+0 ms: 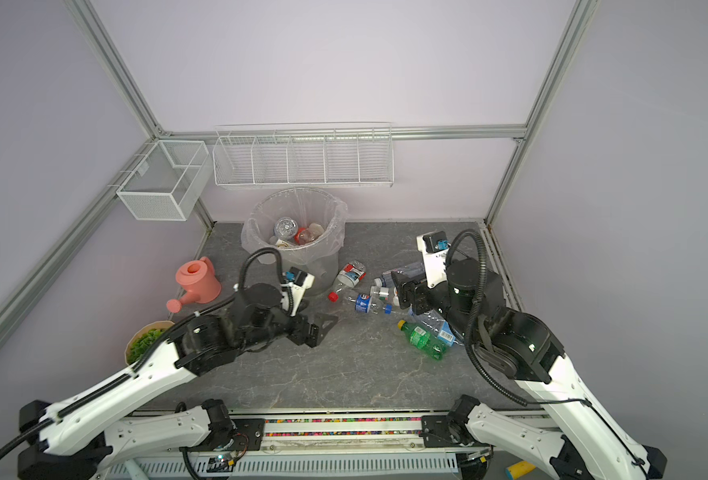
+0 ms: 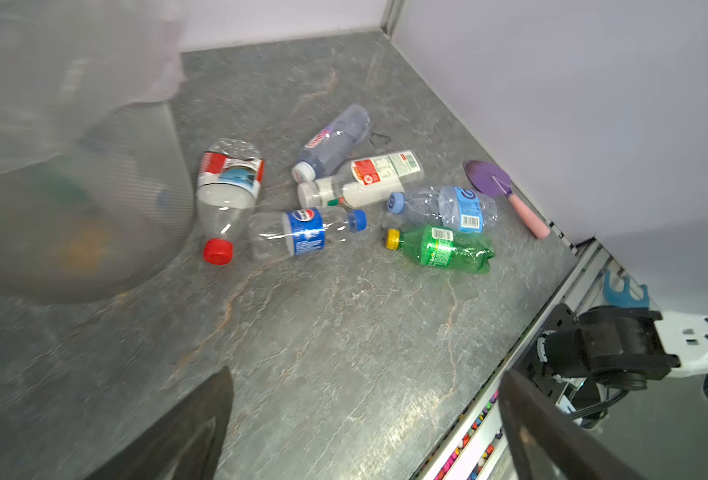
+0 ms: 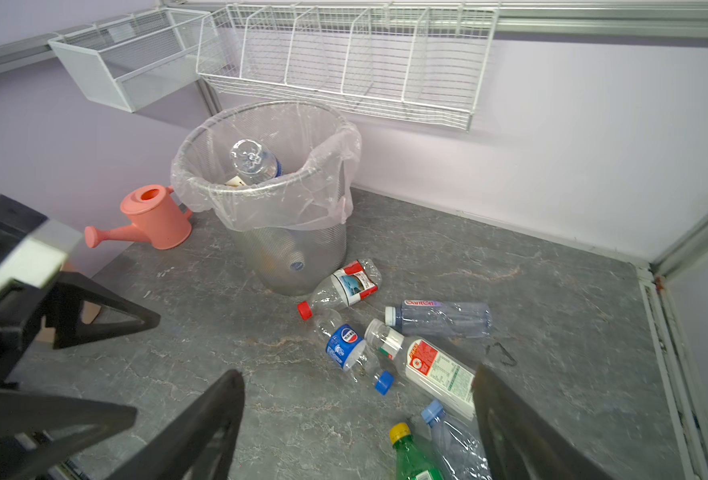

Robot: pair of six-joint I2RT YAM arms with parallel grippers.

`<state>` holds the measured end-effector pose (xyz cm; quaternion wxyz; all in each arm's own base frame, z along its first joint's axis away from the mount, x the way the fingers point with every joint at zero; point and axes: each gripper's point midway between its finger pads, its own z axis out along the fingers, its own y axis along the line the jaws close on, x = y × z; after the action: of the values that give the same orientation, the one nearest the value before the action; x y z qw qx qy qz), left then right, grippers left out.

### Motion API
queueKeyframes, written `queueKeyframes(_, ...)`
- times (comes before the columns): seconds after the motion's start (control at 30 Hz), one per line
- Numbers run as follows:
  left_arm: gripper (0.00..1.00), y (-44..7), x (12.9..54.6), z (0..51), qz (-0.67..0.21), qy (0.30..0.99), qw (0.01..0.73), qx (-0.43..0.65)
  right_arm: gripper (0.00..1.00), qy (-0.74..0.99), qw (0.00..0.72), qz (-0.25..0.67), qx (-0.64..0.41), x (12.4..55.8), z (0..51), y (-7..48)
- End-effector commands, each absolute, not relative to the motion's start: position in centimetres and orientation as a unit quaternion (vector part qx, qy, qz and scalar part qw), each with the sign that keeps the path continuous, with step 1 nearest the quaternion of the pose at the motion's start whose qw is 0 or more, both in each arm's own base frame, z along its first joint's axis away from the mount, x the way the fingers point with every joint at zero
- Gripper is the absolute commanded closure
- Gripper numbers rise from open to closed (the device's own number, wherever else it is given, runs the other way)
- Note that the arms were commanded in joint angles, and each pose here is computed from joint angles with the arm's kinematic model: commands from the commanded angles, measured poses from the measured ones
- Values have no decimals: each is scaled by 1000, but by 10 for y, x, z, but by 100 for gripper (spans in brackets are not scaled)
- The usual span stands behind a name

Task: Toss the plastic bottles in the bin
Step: 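Reach the left gripper to the green yellow-cap bottle while the right arm withdraws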

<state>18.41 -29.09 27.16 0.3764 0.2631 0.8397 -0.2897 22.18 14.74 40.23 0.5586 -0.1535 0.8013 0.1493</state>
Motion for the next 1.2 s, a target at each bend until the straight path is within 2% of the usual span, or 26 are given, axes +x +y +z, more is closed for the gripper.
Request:
queueKeyframes(0.0, 1, -336, 184, 278, -305, 818, 387, 296, 12, 805, 571, 130, -93, 214, 404, 114)
queueKeyframes(0.27, 3, -438, 165, 230, -327, 854, 267, 303, 12, 803, 591, 57, 48, 191, 411, 33)
queueKeyframes(0.57, 3, -525, 145, 193, -364, 885, 169, 236, 12, 806, 584, 47, 78, 181, 410, 15)
queueKeyframes(1.0, 0, -539, 157, 128, -283, 937, 115, 169, 12, 803, 586, 54, 91, 171, 402, 4)
queueKeyframes(1.17, 1, -543, 154, 116, -281, 941, 100, 161, 12, 803, 586, 54, 94, 170, 399, 2)
